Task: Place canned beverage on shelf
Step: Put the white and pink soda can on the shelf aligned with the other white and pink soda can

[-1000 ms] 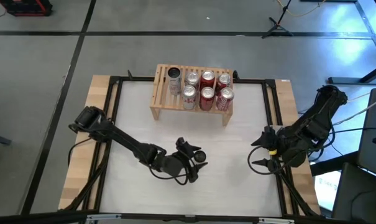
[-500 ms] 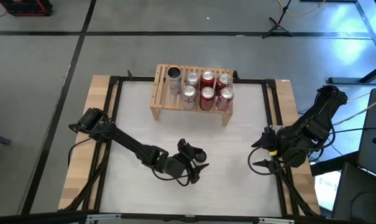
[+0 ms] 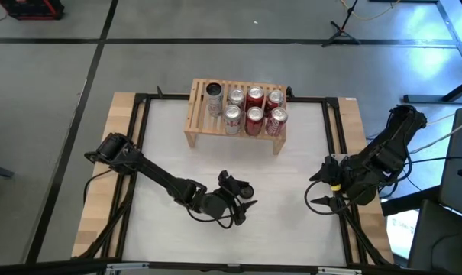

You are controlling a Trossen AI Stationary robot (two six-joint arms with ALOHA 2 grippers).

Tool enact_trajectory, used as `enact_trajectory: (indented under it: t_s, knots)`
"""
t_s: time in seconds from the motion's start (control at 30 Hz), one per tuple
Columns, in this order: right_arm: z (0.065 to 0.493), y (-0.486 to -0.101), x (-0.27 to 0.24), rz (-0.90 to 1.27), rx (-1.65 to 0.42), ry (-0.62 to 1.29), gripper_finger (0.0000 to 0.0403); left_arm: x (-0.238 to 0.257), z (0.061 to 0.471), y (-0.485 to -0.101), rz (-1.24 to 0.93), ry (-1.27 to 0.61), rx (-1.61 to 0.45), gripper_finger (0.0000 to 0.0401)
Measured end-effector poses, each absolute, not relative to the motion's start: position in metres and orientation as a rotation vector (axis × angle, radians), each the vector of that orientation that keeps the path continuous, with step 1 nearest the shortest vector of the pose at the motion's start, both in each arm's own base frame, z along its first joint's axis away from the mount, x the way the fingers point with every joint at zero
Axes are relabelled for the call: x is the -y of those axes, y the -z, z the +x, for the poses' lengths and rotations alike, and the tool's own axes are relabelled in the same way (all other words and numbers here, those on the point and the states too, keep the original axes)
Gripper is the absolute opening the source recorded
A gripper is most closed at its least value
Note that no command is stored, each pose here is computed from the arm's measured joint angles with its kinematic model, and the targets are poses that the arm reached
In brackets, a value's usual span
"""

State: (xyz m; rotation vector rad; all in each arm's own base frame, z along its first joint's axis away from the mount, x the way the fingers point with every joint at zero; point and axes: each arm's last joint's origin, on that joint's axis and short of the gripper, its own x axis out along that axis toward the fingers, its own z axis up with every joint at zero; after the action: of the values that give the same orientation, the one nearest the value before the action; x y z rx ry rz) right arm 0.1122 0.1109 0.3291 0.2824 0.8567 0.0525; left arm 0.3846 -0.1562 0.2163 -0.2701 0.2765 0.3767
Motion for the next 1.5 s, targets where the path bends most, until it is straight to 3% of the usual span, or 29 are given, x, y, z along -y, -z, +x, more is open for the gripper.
enact_trajectory:
  t_s: [0.23, 0.53, 1.1, 1.5]
  knots:
    - [0.112, -0.329, -0.111, 0.282, -0.857, -0.053, 0.0363, 0.154, 0.380, -0.233, -0.247, -0.390, -0.229, 0.0324]
    - [0.112, -0.329, -0.111, 0.281, -0.858, -0.051, 0.0363, 0.154, 0.379, -0.214, -0.273, -0.403, -0.347, 0.0324]
    - [0.112, -0.329, -0.111, 0.280, -0.858, -0.051, 0.0363, 0.156, 0.382, -0.215, -0.281, -0.381, -0.316, 0.0324]
    - [0.112, -0.329, -0.111, 0.279, -0.858, -0.051, 0.0363, 0.156, 0.372, -0.244, -0.235, -0.375, -0.241, 0.0324]
